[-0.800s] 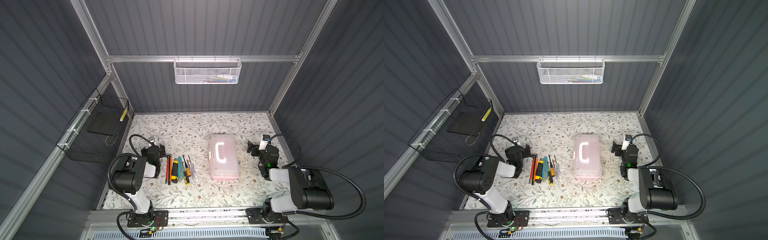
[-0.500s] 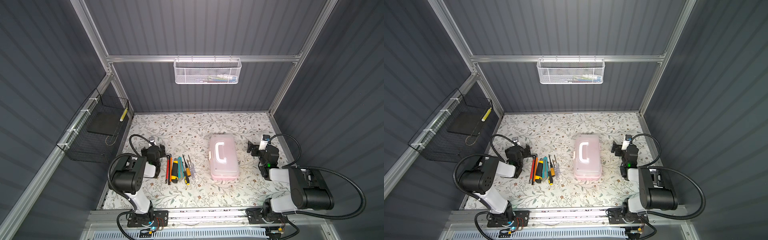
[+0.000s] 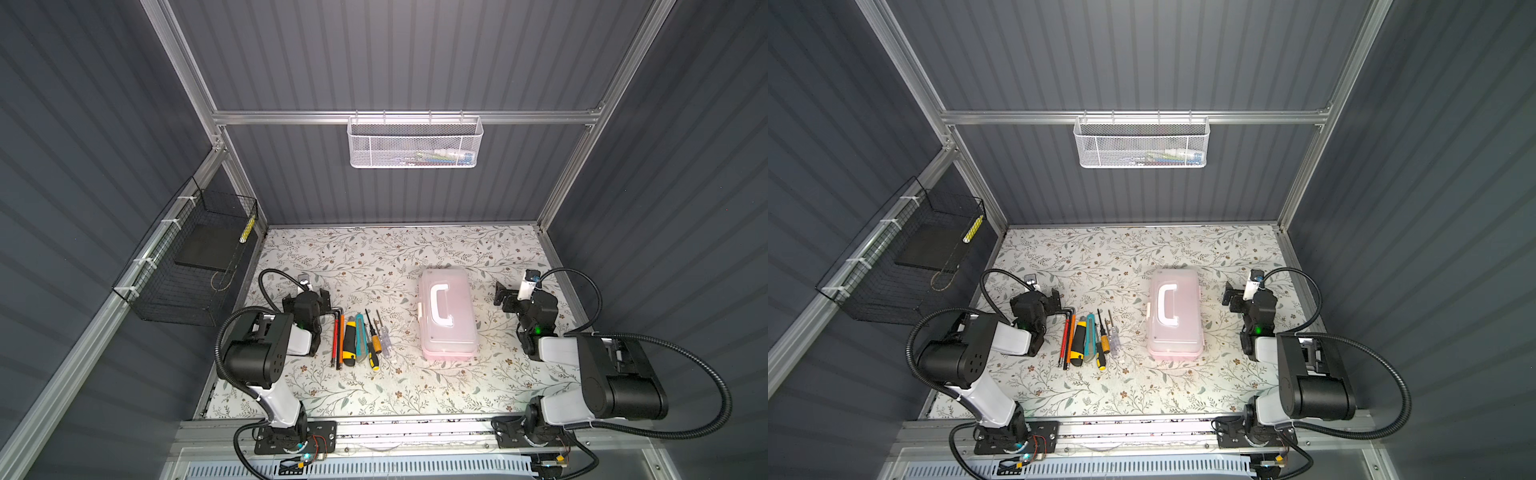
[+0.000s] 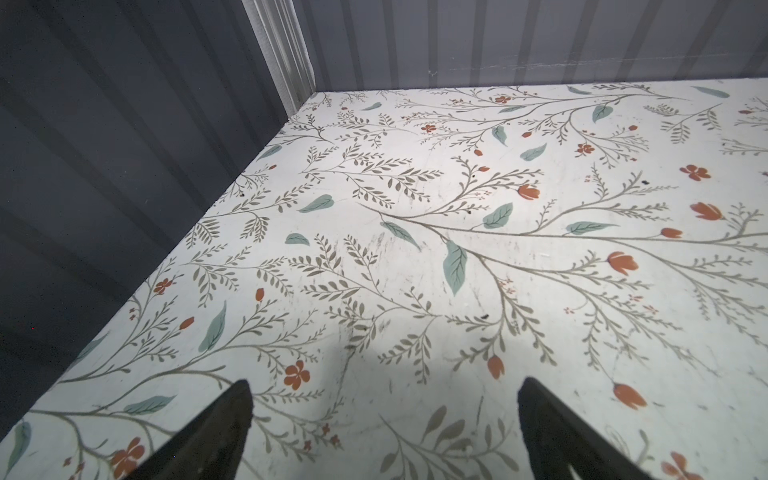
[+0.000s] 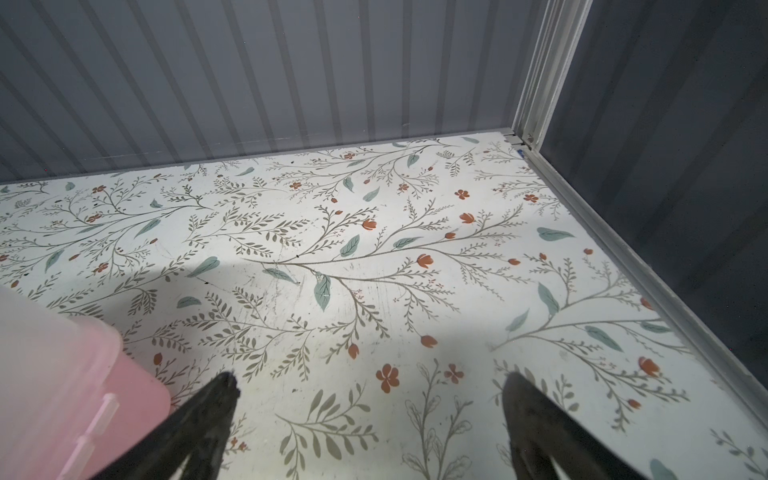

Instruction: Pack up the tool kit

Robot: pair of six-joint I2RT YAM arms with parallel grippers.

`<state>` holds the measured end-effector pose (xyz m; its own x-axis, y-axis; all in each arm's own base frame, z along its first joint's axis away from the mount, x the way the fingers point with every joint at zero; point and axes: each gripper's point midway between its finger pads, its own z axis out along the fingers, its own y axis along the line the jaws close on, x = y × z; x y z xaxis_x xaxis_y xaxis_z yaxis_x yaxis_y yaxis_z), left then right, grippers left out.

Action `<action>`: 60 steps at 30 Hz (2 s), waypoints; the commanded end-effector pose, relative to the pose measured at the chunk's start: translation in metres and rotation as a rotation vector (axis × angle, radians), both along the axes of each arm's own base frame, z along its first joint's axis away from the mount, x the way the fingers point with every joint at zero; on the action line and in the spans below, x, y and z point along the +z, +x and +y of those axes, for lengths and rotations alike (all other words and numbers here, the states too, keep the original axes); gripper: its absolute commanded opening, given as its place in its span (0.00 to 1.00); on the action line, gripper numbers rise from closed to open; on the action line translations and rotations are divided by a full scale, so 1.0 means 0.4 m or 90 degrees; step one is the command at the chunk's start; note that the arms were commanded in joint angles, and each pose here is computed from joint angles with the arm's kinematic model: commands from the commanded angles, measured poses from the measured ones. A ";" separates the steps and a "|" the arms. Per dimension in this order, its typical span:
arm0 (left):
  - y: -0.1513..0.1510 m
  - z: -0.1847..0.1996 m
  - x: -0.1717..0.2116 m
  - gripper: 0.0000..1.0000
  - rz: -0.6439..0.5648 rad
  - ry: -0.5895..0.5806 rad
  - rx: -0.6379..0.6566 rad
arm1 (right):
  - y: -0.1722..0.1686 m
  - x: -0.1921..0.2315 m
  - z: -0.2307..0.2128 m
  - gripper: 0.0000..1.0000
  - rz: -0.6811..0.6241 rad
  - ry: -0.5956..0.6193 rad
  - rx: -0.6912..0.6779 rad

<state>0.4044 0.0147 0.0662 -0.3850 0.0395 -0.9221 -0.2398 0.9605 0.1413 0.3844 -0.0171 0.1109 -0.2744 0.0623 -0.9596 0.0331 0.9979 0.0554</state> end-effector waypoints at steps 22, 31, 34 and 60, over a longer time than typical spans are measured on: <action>0.013 0.004 0.007 1.00 -0.005 -0.012 0.003 | 0.010 0.017 -0.012 0.99 -0.010 0.020 0.005; 0.022 0.005 0.052 1.00 0.038 0.005 0.010 | 0.010 0.039 -0.019 0.99 -0.011 0.004 -0.021; 0.017 0.071 0.076 1.00 0.113 0.032 0.125 | 0.011 0.074 -0.044 0.99 0.014 -0.001 -0.070; -0.102 -0.335 0.274 0.99 0.172 -0.262 -0.195 | -0.155 0.377 0.243 0.99 0.155 0.021 -0.074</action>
<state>0.3812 -0.0922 0.1804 -0.5687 -0.1275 -0.8126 -0.0626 0.9918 -0.1118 0.3436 0.0707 0.2768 -0.3595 0.1232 -0.9250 0.1882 0.9805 0.0574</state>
